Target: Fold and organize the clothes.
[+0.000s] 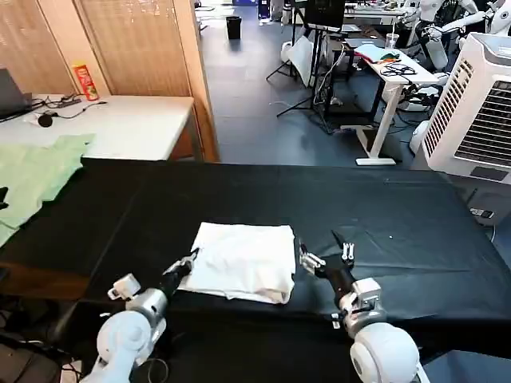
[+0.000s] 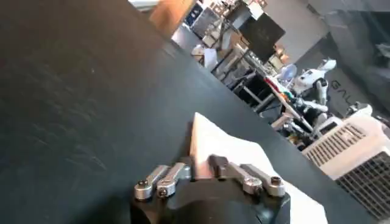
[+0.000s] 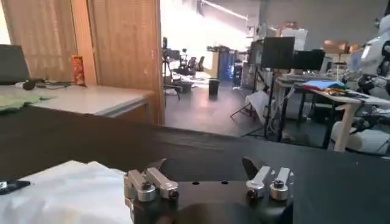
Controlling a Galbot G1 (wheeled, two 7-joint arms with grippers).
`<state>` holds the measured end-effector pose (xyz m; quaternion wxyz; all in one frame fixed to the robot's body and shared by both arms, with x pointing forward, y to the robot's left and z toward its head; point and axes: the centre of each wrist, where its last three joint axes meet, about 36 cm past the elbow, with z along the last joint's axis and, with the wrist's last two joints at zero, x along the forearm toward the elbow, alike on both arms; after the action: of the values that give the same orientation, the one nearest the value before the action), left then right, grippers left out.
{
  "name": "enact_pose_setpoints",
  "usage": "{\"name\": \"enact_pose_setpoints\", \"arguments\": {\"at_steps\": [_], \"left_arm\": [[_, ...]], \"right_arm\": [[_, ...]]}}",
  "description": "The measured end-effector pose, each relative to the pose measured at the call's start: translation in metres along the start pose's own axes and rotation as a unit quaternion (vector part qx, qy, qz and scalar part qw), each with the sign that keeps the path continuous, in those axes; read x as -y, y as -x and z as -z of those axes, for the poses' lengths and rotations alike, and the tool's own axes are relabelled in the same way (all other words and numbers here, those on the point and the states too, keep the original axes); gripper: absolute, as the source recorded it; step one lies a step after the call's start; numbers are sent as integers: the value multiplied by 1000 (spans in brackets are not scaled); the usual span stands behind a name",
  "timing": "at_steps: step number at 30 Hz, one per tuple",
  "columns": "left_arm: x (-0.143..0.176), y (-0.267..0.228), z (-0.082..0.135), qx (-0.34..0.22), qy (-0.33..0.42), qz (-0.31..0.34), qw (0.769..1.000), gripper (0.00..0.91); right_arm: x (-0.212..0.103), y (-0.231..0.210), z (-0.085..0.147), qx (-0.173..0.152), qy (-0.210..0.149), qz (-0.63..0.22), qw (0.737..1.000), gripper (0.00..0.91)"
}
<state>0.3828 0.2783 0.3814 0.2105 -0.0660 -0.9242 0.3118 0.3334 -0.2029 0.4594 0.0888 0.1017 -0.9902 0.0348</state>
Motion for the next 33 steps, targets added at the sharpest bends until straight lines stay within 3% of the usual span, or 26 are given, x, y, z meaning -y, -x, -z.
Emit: {"name": "enact_pose_setpoints", "arguments": {"at_steps": [9, 18, 23, 28, 33], "left_arm": [[-2, -12, 42, 66, 185, 61, 979, 0], [-14, -44, 115, 127, 390, 147, 900, 0], [0, -65, 150, 162, 470, 164, 852, 0], [34, -71, 144, 185, 477, 134, 849, 0], [55, -56, 97, 150, 434, 73, 885, 0]], "right_arm": [[0, 3, -3, -2, -6, -8, 1000, 878], [-2, 7, -8, -6, -6, -9, 1000, 878], [-4, 9, -10, -6, -2, -10, 1000, 878], [-8, 6, -13, -11, -1, -9, 1000, 878], [-7, 3, -17, -15, -1, -12, 1000, 878]]}}
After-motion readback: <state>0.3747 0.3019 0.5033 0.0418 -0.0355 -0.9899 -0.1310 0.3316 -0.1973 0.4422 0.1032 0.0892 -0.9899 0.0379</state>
